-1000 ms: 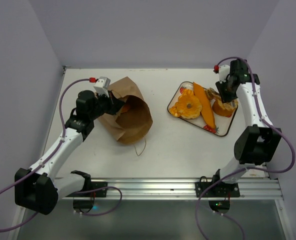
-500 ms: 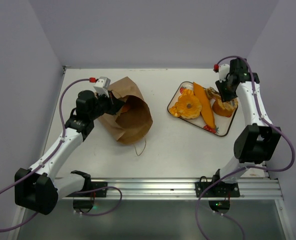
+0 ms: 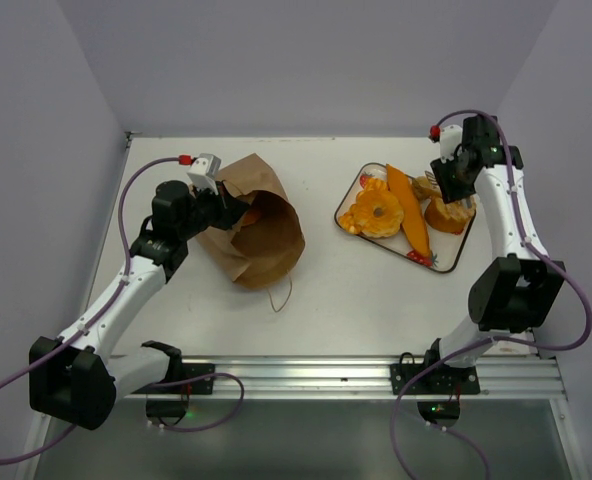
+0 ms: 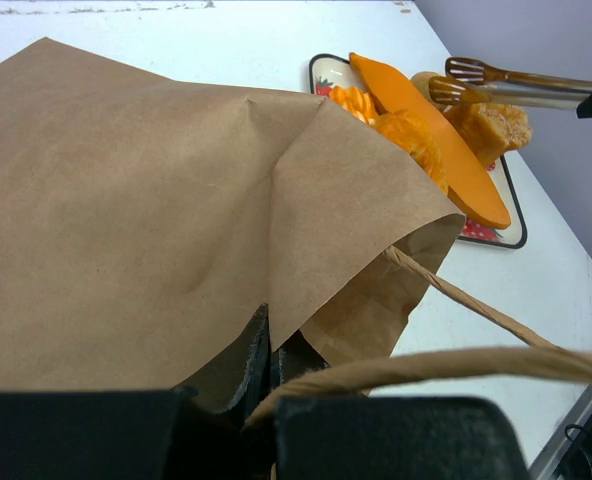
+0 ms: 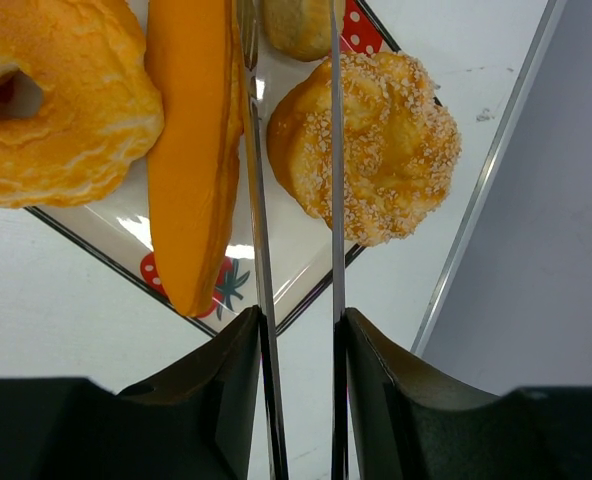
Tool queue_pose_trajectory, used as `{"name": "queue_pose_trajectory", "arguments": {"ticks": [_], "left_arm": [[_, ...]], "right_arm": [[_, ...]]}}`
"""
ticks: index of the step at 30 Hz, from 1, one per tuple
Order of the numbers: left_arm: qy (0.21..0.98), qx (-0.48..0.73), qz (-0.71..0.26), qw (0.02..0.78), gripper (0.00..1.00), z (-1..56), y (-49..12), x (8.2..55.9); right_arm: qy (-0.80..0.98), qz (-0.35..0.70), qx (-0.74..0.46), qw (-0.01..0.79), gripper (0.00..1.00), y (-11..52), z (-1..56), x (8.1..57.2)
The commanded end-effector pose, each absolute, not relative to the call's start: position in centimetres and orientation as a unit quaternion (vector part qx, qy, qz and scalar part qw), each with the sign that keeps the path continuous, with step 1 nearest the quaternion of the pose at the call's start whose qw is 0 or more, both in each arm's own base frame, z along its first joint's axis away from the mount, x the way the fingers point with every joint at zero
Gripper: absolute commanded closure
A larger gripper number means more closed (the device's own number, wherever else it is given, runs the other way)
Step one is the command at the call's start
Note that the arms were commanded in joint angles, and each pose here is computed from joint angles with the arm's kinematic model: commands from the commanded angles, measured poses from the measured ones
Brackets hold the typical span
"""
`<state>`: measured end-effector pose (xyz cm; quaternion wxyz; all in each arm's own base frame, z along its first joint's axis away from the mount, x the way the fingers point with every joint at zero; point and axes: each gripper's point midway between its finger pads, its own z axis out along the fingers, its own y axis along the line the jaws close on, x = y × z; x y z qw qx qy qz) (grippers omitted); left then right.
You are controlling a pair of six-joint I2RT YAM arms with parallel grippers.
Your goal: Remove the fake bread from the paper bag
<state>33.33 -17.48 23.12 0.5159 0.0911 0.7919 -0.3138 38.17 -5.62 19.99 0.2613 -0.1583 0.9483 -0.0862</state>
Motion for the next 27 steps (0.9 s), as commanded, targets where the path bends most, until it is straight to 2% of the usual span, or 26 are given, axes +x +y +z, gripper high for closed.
{"name": "queue_pose_trajectory", "arguments": {"ticks": [1,13,18,22,27], "left_arm": [[0.773,0.109,-0.317,0.539,1.00,24.8,-17.5,33.2],[0.756,0.130,-0.333,0.549,1.00,25.9,-18.1,32.6],[0.746,0.145,-0.350,0.548,1.00,26.4,-18.7,32.2],[0.738,0.166,-0.369,0.540,1.00,27.0,-19.5,31.7],[0.736,0.171,-0.374,0.538,1.00,27.8,-19.6,31.5]], "right_arm": [[0.935,-0.106,-0.157,0.299,0.59,-5.9,23.2,38.0],[0.919,-0.093,-0.159,0.348,0.59,-4.9,26.5,37.6],[0.909,-0.045,-0.187,0.369,0.60,-2.8,27.7,36.5],[0.881,0.067,-0.252,0.395,0.60,2.1,28.9,34.3],[0.831,0.195,-0.349,0.387,0.61,9.4,28.9,28.6]]}}
